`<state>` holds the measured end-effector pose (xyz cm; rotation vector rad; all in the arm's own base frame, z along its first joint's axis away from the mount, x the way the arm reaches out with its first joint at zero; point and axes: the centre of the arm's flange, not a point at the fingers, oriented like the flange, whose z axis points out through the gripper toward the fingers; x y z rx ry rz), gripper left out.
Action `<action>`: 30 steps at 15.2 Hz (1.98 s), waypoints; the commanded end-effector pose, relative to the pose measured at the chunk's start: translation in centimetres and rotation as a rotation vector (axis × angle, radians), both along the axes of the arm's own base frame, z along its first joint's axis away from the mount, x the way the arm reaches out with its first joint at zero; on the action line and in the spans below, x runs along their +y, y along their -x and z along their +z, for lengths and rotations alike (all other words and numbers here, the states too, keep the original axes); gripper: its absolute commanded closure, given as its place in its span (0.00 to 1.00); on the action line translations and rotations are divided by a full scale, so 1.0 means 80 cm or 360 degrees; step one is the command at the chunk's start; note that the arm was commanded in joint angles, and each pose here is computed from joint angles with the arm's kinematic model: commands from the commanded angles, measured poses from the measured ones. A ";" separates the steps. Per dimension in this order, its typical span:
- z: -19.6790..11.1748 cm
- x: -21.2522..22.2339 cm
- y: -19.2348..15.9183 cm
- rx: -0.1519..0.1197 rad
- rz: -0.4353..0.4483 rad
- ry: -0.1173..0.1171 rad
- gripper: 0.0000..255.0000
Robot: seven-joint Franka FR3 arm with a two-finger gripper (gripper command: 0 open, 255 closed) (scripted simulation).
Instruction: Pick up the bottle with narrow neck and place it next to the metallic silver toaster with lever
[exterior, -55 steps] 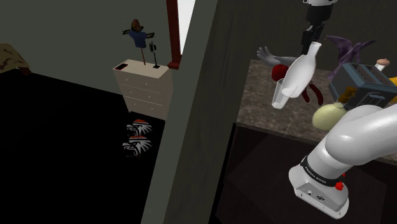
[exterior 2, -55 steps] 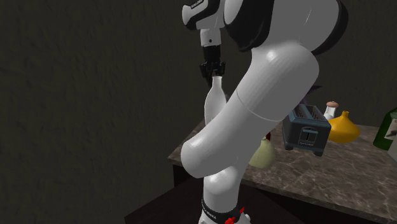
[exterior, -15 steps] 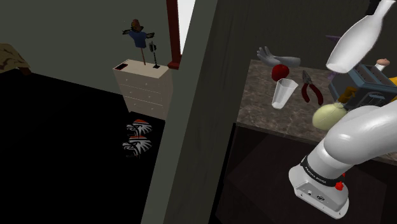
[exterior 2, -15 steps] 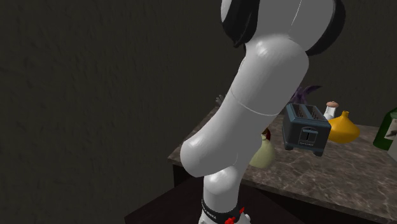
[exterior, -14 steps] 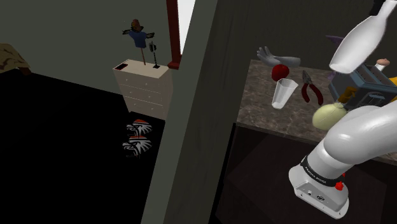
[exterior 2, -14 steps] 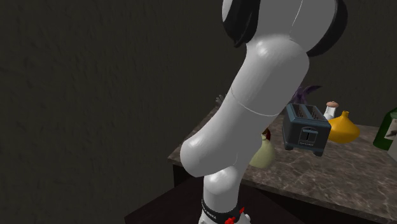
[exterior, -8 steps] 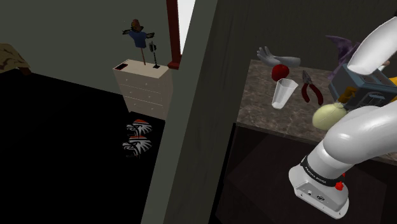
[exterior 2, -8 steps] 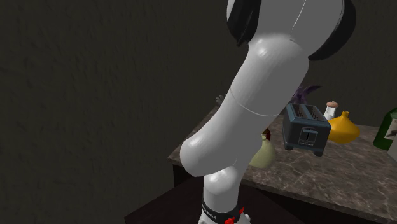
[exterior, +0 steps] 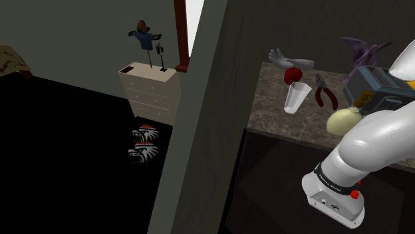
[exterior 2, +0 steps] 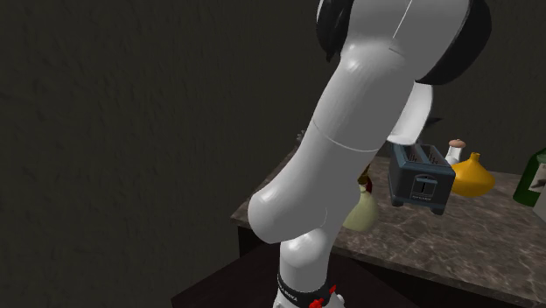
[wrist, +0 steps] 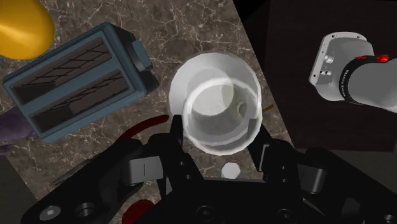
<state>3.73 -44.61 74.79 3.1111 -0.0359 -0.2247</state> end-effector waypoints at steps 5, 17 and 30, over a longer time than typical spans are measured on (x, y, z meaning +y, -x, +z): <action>-0.024 -0.020 0.027 0.0002 0.0003 0.0002 1.00; -0.103 -0.020 0.027 0.0002 0.0003 0.0002 1.00; -0.189 -0.020 0.027 0.0002 0.0003 0.0002 1.00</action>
